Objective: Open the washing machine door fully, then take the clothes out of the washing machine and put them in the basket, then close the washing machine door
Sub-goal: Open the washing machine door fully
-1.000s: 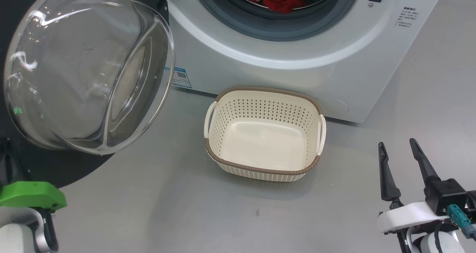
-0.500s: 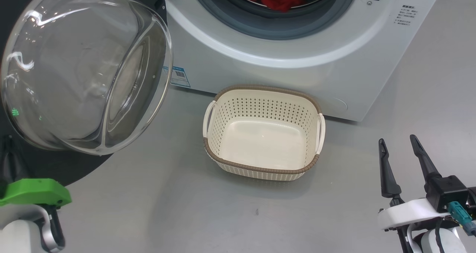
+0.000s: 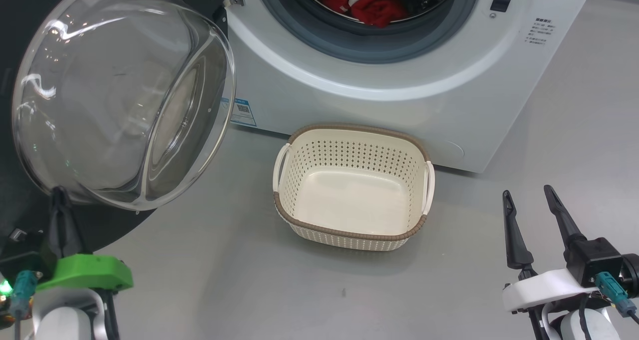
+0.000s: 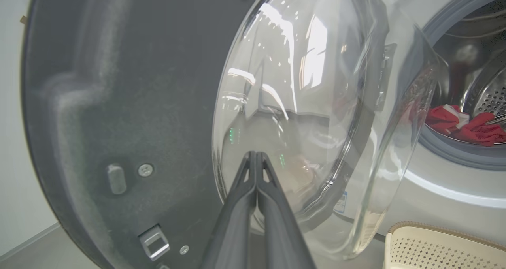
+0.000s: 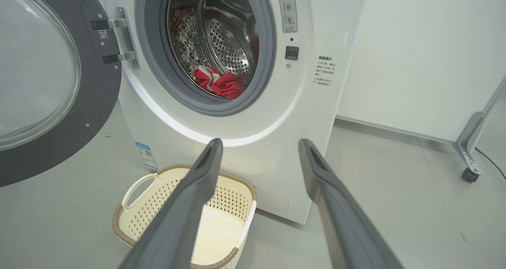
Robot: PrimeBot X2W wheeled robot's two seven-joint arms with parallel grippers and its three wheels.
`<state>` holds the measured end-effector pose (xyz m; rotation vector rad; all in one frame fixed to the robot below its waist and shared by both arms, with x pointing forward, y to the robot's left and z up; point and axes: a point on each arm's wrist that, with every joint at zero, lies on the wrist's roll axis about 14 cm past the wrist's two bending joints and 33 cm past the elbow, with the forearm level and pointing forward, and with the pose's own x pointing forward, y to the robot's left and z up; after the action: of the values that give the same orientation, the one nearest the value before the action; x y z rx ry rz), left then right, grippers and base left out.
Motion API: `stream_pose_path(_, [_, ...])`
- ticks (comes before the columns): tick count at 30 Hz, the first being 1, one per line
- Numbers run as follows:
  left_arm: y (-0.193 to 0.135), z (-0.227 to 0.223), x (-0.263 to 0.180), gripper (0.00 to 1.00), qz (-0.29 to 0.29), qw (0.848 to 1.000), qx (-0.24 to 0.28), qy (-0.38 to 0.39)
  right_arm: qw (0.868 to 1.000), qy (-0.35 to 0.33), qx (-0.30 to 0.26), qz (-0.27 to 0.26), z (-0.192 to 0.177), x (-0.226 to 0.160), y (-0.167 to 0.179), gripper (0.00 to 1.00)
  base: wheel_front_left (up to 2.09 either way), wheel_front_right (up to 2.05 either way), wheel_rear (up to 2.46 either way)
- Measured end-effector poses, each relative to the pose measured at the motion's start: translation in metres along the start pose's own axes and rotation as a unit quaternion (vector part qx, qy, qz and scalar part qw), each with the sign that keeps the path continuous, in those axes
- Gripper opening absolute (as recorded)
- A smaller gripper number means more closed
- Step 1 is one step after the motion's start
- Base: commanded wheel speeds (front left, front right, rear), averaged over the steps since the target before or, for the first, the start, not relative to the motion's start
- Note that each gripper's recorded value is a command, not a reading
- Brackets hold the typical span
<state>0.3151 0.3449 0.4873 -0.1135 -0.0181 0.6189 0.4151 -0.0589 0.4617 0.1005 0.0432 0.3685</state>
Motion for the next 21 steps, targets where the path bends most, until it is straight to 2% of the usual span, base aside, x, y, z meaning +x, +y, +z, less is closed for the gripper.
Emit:
stream_pose_path(9, [-0.018,-0.012,-0.020,0.00,-0.039,0.999,0.014,0.014,1.000,-0.004,0.002,-0.005,0.004,-0.005,-0.002,1.00,0.00,0.00,0.00])
stream_pose_path(21, [-0.072,-0.016,-0.045,0.00,-0.145,0.989,0.000,0.020,1.000,-0.011,0.002,-0.016,0.009,-0.010,-0.006,1.00,0.00,0.00,0.00])
